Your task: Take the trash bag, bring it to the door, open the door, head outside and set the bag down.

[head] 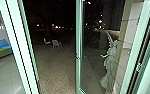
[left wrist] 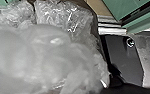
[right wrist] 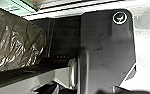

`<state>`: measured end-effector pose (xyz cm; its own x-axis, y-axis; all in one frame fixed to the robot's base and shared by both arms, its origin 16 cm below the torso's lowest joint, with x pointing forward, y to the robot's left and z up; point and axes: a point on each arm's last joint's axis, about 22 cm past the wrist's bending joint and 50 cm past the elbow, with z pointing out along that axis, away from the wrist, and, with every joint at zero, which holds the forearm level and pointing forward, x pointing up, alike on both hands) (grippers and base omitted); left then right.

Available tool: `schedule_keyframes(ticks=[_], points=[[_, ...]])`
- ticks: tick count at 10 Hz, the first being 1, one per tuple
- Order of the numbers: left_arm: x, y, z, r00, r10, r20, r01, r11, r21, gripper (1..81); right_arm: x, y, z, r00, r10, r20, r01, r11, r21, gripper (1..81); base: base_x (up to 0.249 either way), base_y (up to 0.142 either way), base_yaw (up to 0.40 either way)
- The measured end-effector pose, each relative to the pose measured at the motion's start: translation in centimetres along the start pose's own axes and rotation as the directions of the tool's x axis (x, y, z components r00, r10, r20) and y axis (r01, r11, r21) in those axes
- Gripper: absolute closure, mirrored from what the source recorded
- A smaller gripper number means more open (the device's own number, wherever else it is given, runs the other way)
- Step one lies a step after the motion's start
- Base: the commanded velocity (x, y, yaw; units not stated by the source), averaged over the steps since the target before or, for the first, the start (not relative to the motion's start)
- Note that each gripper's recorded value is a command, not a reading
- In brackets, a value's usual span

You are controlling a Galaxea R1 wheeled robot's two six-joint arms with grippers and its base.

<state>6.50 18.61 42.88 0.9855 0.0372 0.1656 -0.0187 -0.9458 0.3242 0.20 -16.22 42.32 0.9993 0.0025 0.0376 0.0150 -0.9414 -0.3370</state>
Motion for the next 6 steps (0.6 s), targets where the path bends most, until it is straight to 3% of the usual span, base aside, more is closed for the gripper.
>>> schedule_keyframes(ticks=[6], points=[[-0.01, -0.54, -0.14, 1.0, 0.001, 0.0, -0.001, 1.0, 0.007, 81.1, 0.0, -0.53, 0.13, 1.0, 0.0, 0.0, 0.0, 1.0, 0.007, 1.0, 0.0, 0.0, 0.0]])
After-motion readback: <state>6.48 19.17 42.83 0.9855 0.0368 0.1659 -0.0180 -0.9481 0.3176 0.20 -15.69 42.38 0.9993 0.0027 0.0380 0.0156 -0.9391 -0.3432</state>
